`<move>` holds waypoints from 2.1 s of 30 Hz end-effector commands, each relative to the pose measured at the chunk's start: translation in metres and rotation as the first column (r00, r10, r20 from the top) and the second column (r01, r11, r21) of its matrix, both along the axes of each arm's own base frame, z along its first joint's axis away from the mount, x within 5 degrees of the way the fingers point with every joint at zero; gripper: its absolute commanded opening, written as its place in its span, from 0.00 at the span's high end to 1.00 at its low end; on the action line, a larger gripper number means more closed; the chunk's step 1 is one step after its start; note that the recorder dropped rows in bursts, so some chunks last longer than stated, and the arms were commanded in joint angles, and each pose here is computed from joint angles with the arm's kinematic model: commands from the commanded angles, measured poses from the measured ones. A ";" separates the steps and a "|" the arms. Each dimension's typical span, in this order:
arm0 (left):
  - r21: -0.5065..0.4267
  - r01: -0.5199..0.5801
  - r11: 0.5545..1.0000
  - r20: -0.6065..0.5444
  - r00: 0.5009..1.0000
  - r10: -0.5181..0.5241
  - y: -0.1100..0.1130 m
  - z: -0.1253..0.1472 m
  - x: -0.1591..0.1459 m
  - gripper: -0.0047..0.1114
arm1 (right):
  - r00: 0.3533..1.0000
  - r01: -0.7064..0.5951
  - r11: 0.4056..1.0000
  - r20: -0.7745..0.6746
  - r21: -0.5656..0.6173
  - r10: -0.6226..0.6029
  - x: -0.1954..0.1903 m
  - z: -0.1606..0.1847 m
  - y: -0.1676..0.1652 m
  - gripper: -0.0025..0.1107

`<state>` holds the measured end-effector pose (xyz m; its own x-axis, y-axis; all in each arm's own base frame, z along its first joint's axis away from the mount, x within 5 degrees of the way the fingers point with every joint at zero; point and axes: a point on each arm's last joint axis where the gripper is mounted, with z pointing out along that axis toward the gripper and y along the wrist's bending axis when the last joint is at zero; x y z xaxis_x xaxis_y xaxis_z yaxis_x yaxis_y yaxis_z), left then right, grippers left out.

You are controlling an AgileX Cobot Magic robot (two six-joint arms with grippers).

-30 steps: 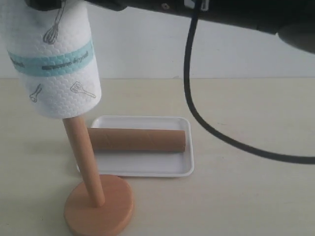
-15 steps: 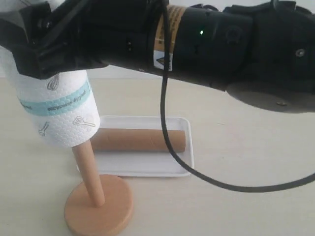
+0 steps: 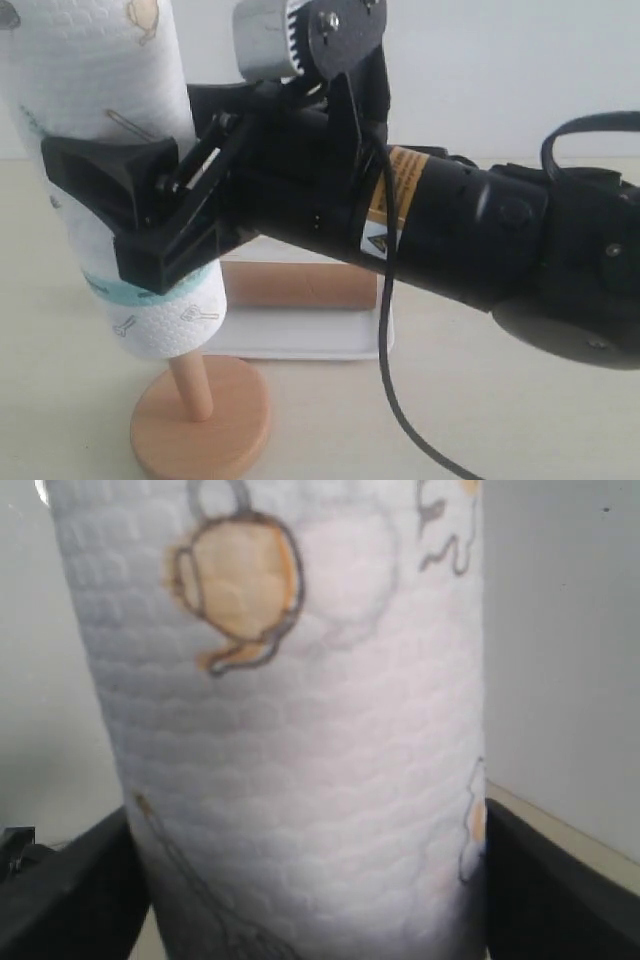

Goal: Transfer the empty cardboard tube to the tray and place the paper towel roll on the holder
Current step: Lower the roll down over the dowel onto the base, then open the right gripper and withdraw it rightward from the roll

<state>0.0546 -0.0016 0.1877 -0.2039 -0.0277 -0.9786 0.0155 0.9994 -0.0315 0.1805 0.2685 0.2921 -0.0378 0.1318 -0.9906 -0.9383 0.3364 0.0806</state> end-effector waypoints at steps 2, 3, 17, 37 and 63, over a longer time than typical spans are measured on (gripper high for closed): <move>-0.002 -0.004 1.000 0.001 1.000 0.004 0.000 -0.001 0.000 0.92 | 1.000 0.002 0.999 0.011 0.037 -0.003 -0.004 -0.005 -0.005 0.98; -0.002 -0.004 1.000 0.001 1.000 0.004 0.000 -0.001 0.000 0.92 | 1.000 -0.001 0.999 0.009 0.037 0.001 -0.004 -0.008 -0.004 0.98; -0.002 -0.004 1.000 0.001 1.000 0.004 0.000 -0.001 0.000 0.92 | 0.998 -0.041 0.999 -0.043 0.016 0.042 0.007 -0.056 0.015 0.98; -0.002 -0.004 1.000 0.001 1.000 0.004 0.000 -0.001 0.000 0.92 | 0.993 -0.044 0.999 -0.114 0.004 0.044 0.008 -0.097 0.016 0.98; -0.002 -0.004 1.000 0.001 1.000 0.004 0.000 -0.001 0.000 0.92 | 0.978 -0.022 0.995 -0.207 -0.099 0.001 0.011 -0.109 0.016 0.48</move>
